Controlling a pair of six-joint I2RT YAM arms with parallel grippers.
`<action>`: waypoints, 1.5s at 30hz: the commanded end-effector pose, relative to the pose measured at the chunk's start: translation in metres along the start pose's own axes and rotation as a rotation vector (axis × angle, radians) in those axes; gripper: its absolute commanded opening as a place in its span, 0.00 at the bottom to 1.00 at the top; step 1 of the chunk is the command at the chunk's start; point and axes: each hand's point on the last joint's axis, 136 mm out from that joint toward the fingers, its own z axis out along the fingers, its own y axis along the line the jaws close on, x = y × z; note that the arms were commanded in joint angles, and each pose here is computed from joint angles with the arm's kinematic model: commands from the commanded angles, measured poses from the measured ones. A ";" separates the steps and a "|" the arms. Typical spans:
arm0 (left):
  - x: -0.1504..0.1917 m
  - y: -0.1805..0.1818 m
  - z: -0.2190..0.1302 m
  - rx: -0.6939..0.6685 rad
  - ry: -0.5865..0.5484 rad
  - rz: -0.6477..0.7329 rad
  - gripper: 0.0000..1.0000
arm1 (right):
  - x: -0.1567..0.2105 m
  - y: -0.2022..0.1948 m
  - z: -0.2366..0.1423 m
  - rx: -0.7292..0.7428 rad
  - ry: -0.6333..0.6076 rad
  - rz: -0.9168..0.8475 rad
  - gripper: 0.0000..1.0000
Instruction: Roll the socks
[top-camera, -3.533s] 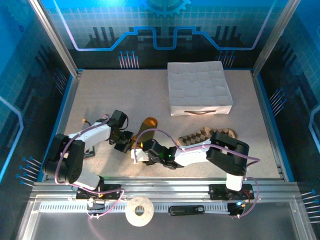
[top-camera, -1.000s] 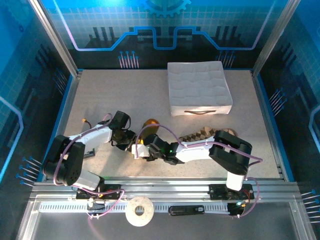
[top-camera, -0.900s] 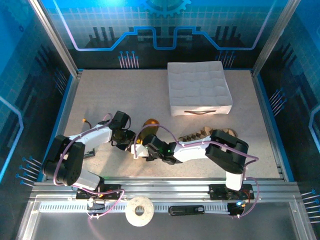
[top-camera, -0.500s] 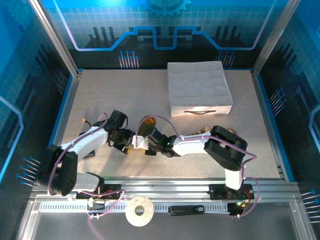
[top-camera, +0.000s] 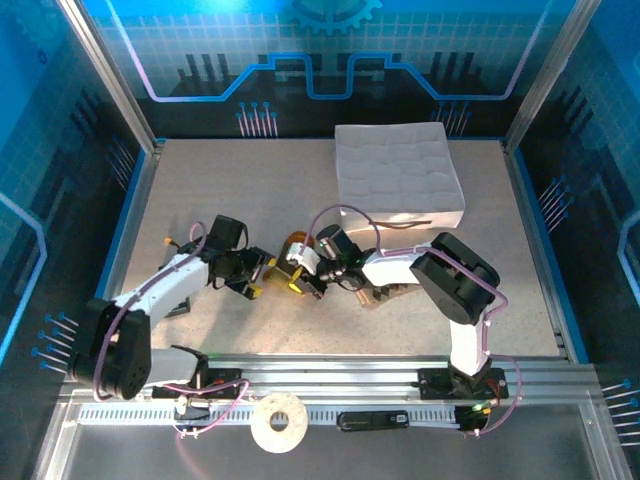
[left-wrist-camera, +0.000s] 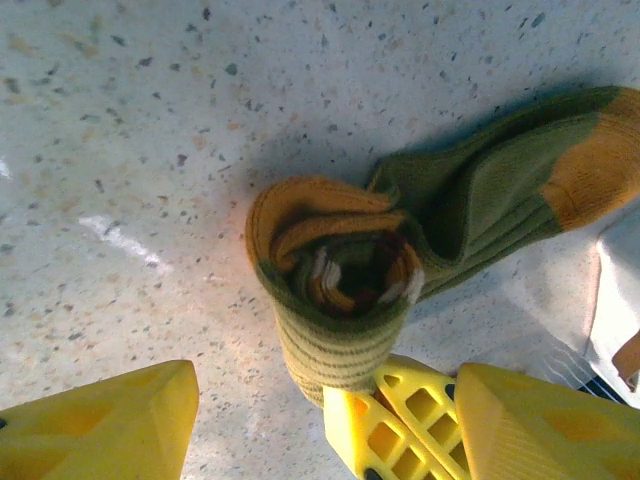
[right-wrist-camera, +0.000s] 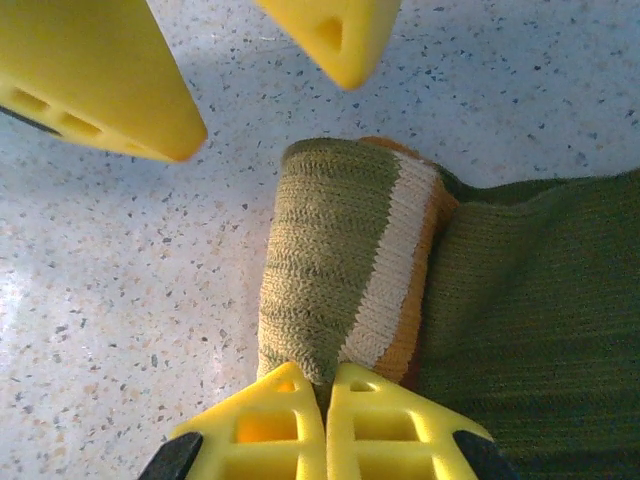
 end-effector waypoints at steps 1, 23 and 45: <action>0.009 -0.006 0.011 0.020 0.041 0.063 0.68 | 0.096 0.010 0.003 -0.082 0.280 0.300 0.00; 0.016 0.059 0.055 -0.341 0.073 0.111 0.40 | 0.091 -0.012 0.006 -0.109 0.322 0.419 0.05; 0.032 0.079 0.028 -0.503 0.010 -0.074 0.17 | -0.013 0.059 -0.031 0.397 0.017 -0.558 0.58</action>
